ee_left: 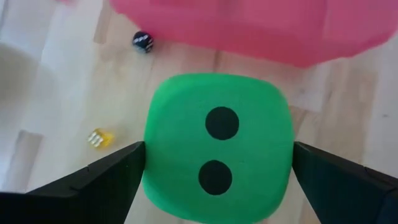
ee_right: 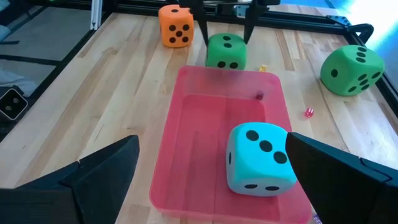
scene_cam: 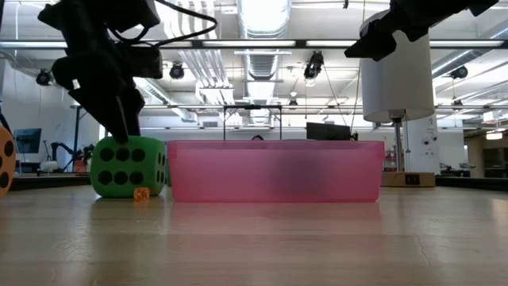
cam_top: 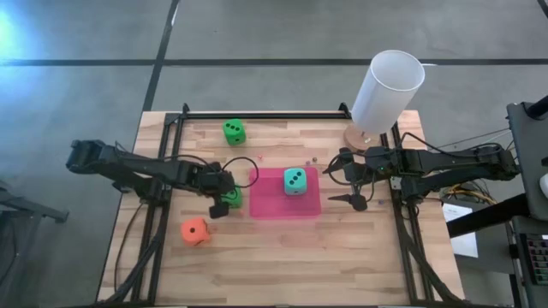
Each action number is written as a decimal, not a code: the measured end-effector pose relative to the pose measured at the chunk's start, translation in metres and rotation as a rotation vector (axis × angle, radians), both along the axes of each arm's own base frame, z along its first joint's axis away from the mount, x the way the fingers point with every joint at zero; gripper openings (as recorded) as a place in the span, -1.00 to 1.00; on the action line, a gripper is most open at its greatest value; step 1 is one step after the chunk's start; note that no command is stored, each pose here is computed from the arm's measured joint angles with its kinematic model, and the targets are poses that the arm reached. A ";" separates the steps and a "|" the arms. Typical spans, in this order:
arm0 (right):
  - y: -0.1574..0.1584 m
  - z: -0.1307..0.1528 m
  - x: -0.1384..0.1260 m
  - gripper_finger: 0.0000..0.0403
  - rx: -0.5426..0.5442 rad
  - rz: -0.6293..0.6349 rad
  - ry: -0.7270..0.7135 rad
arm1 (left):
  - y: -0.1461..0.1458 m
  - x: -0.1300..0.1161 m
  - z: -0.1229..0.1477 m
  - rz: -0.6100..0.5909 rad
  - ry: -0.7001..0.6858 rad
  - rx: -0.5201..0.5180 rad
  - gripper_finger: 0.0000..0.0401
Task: Pick & Place Dice
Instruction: Put the bottom large green die into the pink bin
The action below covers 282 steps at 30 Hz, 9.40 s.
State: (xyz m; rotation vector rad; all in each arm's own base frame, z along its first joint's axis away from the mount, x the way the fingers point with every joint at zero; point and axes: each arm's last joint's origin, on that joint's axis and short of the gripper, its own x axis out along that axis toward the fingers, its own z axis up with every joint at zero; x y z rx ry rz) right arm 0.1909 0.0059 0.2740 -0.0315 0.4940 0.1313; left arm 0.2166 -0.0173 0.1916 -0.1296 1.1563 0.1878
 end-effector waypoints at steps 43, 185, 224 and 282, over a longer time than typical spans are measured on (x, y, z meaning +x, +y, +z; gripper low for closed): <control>0.000 0.000 0.000 0.99 0.000 -0.001 -0.001 | -0.007 0.023 0.005 -0.016 0.085 -0.016 0.99; 0.000 0.000 0.000 0.99 0.000 0.000 0.000 | -0.010 0.034 -0.010 0.086 0.156 -0.077 0.99; 0.000 0.000 0.000 0.99 0.000 -0.001 0.000 | -0.007 0.070 0.089 -0.047 -0.034 0.161 0.76; 0.000 0.000 0.000 0.99 0.000 -0.001 0.001 | 0.067 0.139 0.017 -0.128 -0.041 0.012 0.85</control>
